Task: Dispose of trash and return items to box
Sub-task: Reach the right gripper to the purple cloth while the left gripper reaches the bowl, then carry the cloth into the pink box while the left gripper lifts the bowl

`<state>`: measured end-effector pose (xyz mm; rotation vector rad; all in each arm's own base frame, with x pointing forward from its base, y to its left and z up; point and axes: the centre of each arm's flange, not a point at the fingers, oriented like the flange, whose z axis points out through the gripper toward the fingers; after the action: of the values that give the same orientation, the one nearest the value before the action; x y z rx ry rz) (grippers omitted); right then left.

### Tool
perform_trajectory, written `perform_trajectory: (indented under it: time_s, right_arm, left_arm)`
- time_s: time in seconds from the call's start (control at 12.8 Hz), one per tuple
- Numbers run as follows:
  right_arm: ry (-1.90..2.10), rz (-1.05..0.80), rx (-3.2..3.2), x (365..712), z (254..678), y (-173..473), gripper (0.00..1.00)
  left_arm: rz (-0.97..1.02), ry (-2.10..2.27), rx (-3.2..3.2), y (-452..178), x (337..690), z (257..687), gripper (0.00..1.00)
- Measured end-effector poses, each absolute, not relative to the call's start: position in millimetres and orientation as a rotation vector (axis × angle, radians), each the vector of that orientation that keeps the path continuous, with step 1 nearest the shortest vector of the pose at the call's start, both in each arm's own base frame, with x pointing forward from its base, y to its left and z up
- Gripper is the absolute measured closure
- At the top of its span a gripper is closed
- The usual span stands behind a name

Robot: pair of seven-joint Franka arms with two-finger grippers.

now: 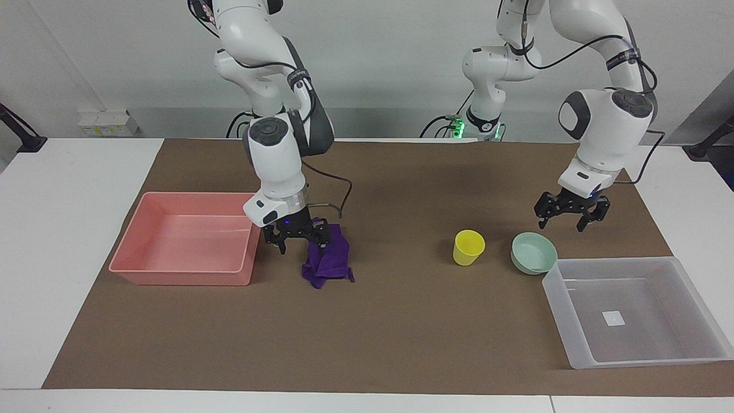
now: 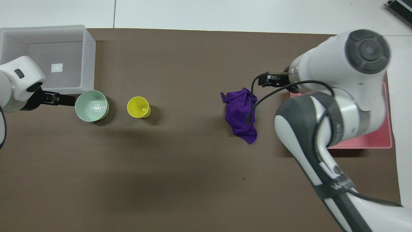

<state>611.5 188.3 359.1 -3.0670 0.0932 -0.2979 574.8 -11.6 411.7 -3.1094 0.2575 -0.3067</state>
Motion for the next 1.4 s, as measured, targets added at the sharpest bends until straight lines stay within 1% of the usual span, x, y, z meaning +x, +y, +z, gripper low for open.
perform_trajectory:
  time_s: [0.31, 0.54, 0.62, 0.7, 0.86, 0.93, 1.01, 1.09, 1.17, 1.25, 1.4]
  right_arm:
    - [0.013, -0.257, -3.074, 593.8, 318.5, 216.8, 0.0]
    - [-0.064, -0.244, -3.08, 589.6, 295.8, 221.9, 0.0]
    - [-0.082, -0.24, -3.082, 589.4, 293.9, 220.8, 0.12]
    - [-0.084, -0.238, -3.083, 589.0, 293.1, 220.3, 0.26]
    - [-0.06, -0.237, -3.082, 588.7, 292.8, 220.5, 0.5]
    - [-0.036, -0.238, -3.081, 588.8, 293.2, 220.8, 0.59]
    - [-0.016, -0.241, -3.079, 588.9, 294.5, 221.5, 0.71]
    - [0.005, -0.246, -3.075, 588.9, 297.7, 222.6, 0.86]
    - [0.02, -0.247, -3.074, 588.9, 302.2, 223.1, 0.91]
    - [0.04, -0.243, -3.074, 589.1, 311.8, 223.0, 0.91]
    - [0.108, -0.24, -3.069, 589.2, 352.0, 222.5, 0.92]
  left_arm:
    - [-0.336, 0.224, -3.103, -2.8, 582.3, 364.5, 0.0]
    - [-0.314, 0.18, -3.118, 1.8, 587.1, 326.9, 0.0]
    - [-0.305, 0.166, -3.124, 2.7, 587.4, 321.1, 0.01]
    - [-0.303, 0.148, -3.133, 3.3, 587.4, 319.6, 0.07]
    - [-0.308, 0.122, -3.147, 3.6, 587.5, 320.5, 0.36]
    - [-0.31, 0.119, -3.148, 3.6, 587.6, 321.0, 0.49]
    - [-0.313, 0.118, -3.148, 3.6, 588.0, 322.1, 0.6]
    - [-0.316, 0.118, -3.148, 3.6, 588.7, 324.9, 0.78]
    - [-0.316, 0.119, -3.15, 3.3, 588.9, 330.0, 0.89]
    - [-0.319, 0.12, -3.155, 1.3, 589.1, 340.2, 0.97]
    - [-0.315, 0.126, -3.16, 0.2, 587.3, 366.7, 0.97]
